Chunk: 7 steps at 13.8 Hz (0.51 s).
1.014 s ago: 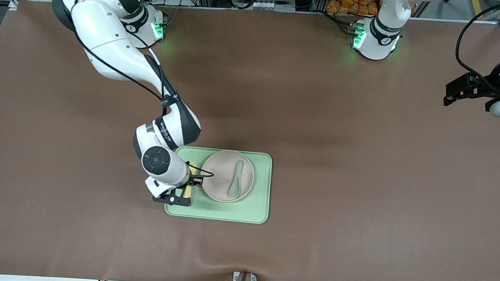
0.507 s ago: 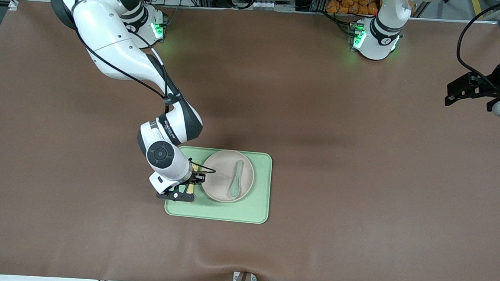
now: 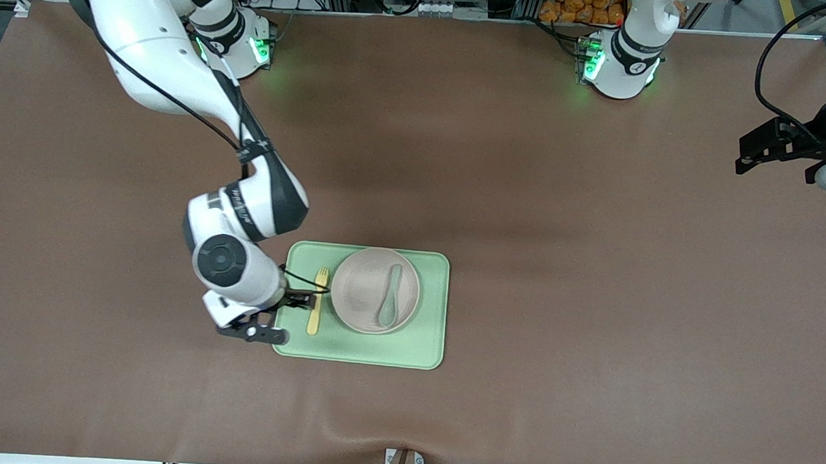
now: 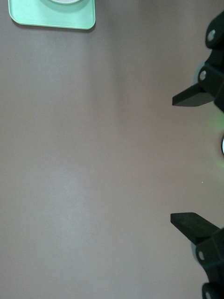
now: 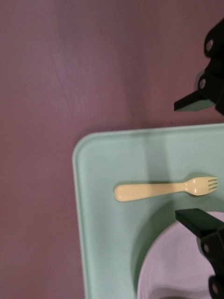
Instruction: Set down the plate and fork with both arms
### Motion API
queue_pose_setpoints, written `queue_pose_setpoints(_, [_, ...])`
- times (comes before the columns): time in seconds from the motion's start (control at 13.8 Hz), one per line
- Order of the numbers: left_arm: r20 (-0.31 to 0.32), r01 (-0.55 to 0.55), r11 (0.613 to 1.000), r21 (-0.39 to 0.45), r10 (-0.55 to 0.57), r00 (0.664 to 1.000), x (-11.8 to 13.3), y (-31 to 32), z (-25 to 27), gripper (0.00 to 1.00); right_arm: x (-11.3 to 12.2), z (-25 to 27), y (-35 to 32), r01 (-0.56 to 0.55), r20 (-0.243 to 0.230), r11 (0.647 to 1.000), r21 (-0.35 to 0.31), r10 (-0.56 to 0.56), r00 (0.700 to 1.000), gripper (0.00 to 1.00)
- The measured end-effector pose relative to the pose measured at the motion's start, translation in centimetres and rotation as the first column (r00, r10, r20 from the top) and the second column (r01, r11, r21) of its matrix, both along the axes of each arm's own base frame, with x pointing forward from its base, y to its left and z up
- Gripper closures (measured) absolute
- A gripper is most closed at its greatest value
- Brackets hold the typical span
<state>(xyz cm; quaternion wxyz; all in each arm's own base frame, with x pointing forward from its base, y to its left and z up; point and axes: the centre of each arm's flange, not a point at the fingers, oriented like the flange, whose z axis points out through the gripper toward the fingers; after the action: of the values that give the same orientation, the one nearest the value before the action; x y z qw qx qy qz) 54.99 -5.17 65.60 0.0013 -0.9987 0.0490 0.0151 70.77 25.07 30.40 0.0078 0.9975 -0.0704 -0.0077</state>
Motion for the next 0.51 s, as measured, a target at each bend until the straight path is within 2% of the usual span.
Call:
queue_pose_setpoints(0.14, [-0.002, 0.000, 1.000, 0.000, 0.000, 1.000, 0.0, 0.0, -0.1, 0.00, 1.1, 5.5, -3.2, 0.041, 0.032, 0.999, 0.029, -0.042, 0.999, 0.00])
queue_pose_setpoints(0.29, [-0.004, 0.000, 1.000, 0.000, 0.000, 1.000, 0.0, 0.0, -0.2, 0.00, 1.2, 10.6, -6.2, 0.053, 0.054, 0.998, 0.046, -0.056, 0.997, 0.00])
queue_pose_setpoints(0.51, [-0.004, 0.000, 1.000, 0.000, 0.000, 1.000, 0.0, 0.0, -0.2, 0.00, -0.8, 16.4, -8.9, 0.063, 0.008, 0.998, 0.022, -0.063, 0.998, 0.00])
